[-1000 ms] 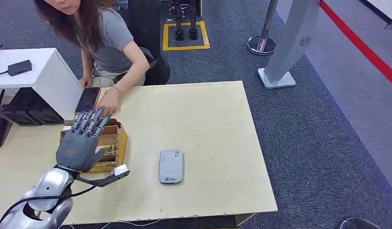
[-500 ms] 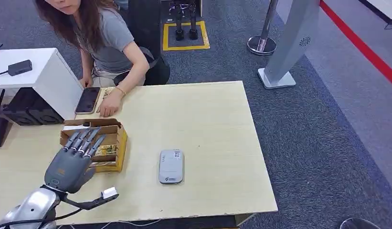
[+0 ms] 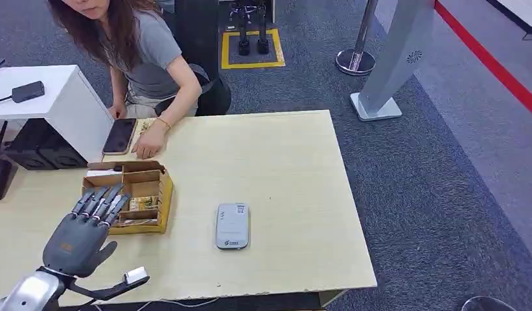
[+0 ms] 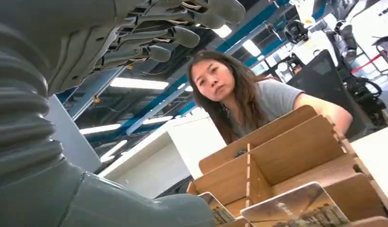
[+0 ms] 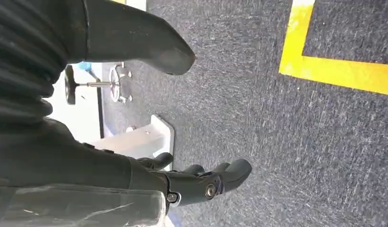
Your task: Pass the card to the sensor for recognition and then transmit it.
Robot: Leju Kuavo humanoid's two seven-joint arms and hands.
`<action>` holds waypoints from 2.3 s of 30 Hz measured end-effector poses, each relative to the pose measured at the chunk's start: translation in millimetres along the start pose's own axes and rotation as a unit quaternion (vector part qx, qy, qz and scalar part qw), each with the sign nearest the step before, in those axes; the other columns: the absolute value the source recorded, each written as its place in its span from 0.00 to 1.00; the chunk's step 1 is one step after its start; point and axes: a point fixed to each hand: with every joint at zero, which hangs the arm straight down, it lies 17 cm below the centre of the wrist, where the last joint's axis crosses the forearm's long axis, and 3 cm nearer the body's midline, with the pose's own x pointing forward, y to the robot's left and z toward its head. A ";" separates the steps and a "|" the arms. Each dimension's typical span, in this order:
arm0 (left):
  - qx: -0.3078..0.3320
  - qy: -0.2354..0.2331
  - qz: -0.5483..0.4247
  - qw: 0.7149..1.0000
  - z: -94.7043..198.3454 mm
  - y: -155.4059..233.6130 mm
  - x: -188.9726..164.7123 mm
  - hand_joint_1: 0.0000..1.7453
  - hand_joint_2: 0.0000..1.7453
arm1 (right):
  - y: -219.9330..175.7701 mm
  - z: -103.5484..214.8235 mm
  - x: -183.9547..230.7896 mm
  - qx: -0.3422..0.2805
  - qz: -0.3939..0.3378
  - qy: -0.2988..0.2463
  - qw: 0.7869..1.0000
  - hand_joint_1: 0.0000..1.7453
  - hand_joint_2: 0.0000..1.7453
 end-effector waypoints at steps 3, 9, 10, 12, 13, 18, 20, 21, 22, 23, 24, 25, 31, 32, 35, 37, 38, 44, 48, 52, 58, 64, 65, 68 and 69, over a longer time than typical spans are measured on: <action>-0.003 0.002 0.005 1.000 -3.7 -2.4 -0.9 0.00 1.00 | -0.7 -0.1 0.7 -0.002 0.006 -0.002 1.000 0.00 1.00; -0.006 0.004 0.009 1.000 -19.1 -11.5 -4.3 0.00 1.00 | -1.4 0.1 2.3 -0.002 0.020 -0.006 1.000 0.00 1.00; -0.005 0.006 0.011 1.000 -21.6 -12.8 -4.0 0.00 1.00 | -1.2 0.2 2.6 -0.001 0.021 -0.006 1.000 0.00 1.00; 0.002 0.009 0.015 1.000 -28.0 -11.3 -3.4 0.00 1.00 | -1.4 0.2 3.0 -0.001 0.022 -0.007 1.000 0.00 1.00; 0.005 0.011 0.015 1.000 -31.4 -11.5 -2.7 0.00 1.00 | -1.7 0.2 3.7 -0.002 0.023 -0.008 1.000 0.00 1.00; 0.001 0.008 0.023 1.000 -41.9 -18.1 8.8 0.00 1.00 | -3.0 0.1 4.6 -0.005 0.028 -0.010 1.000 0.00 1.00; 0.001 0.002 0.028 1.000 -44.9 -18.8 15.5 0.00 1.00 | -3.0 0.1 4.6 -0.004 0.028 -0.010 1.000 0.00 1.00; 0.001 -0.002 0.031 1.000 -46.0 -18.7 18.9 0.00 1.00 | -3.1 0.1 4.7 -0.005 0.028 -0.010 1.000 0.00 1.00; 0.000 -0.006 0.036 0.999 -47.1 -18.9 21.7 0.00 1.00 | -3.1 0.1 4.7 -0.005 0.028 -0.010 1.000 0.00 1.00; -0.001 -0.008 0.040 0.999 -48.2 -19.1 24.4 0.00 1.00 | -3.1 0.1 4.6 -0.005 0.029 -0.010 1.000 0.00 1.00; -0.002 -0.010 0.044 0.999 -48.9 -19.5 26.8 0.00 1.00 | -3.1 0.1 4.6 -0.005 0.029 -0.011 1.000 0.00 1.00; -0.005 -0.013 0.051 0.999 -49.1 -21.0 29.2 0.00 1.00 | -3.0 0.1 4.7 -0.005 0.029 -0.011 1.000 0.00 1.00; -0.024 -0.038 0.081 0.996 -48.3 -29.5 47.4 0.00 1.00 | -4.0 -0.1 4.5 -0.007 0.034 -0.011 0.999 0.00 1.00; -0.025 -0.039 0.081 0.996 -48.2 -30.2 48.5 0.00 1.00 | -4.1 -0.2 4.4 -0.007 0.033 -0.011 0.999 0.00 1.00; -0.028 -0.044 0.080 0.995 -47.3 -32.7 53.1 0.00 1.00 | -4.2 -0.2 4.4 -0.007 0.032 -0.011 0.999 0.00 1.00; -0.029 -0.046 0.080 0.995 -47.1 -33.5 54.3 0.00 1.00 | -4.2 -0.2 4.3 -0.007 0.032 -0.011 0.999 0.00 1.00; -0.029 -0.046 0.080 0.995 -47.1 -33.7 54.4 0.00 1.00 | -4.2 -0.2 4.3 -0.007 0.032 -0.011 0.999 0.00 1.00; -0.031 -0.046 0.079 0.995 -46.8 -35.1 55.3 0.00 1.00 | -4.4 -0.2 4.2 -0.007 0.032 -0.011 0.999 0.00 1.00; -0.044 -0.030 0.064 0.997 -45.3 -42.0 49.4 0.00 1.00 | -4.7 -0.4 3.6 -0.008 0.028 -0.009 1.000 0.00 1.00; -0.048 -0.016 0.051 0.997 -44.1 -44.7 43.0 0.00 1.00 | -5.2 -0.6 2.6 -0.008 0.023 -0.007 1.000 0.00 1.00; -0.047 -0.004 0.034 0.998 -43.5 -45.3 37.3 0.03 1.00 | -5.1 -0.8 1.8 -0.007 0.018 -0.006 1.000 0.00 1.00; -0.045 0.001 0.023 0.999 -43.8 -44.6 34.9 0.16 1.00 | -4.9 -0.9 1.3 -0.007 0.016 -0.005 1.000 0.00 1.00; -0.045 0.002 0.022 0.999 -43.7 -44.7 34.5 0.14 1.00 | -5.0 -0.9 1.1 -0.007 0.015 -0.004 1.000 0.00 1.00; -0.044 0.004 0.021 0.999 -43.9 -44.2 33.8 0.14 1.00 | -5.3 -1.0 0.8 -0.007 0.016 -0.004 1.000 0.00 1.00; -0.044 0.004 0.020 0.999 -44.0 -44.0 34.0 0.14 1.00 | -5.5 -1.1 0.7 -0.008 0.018 -0.004 1.000 0.00 1.00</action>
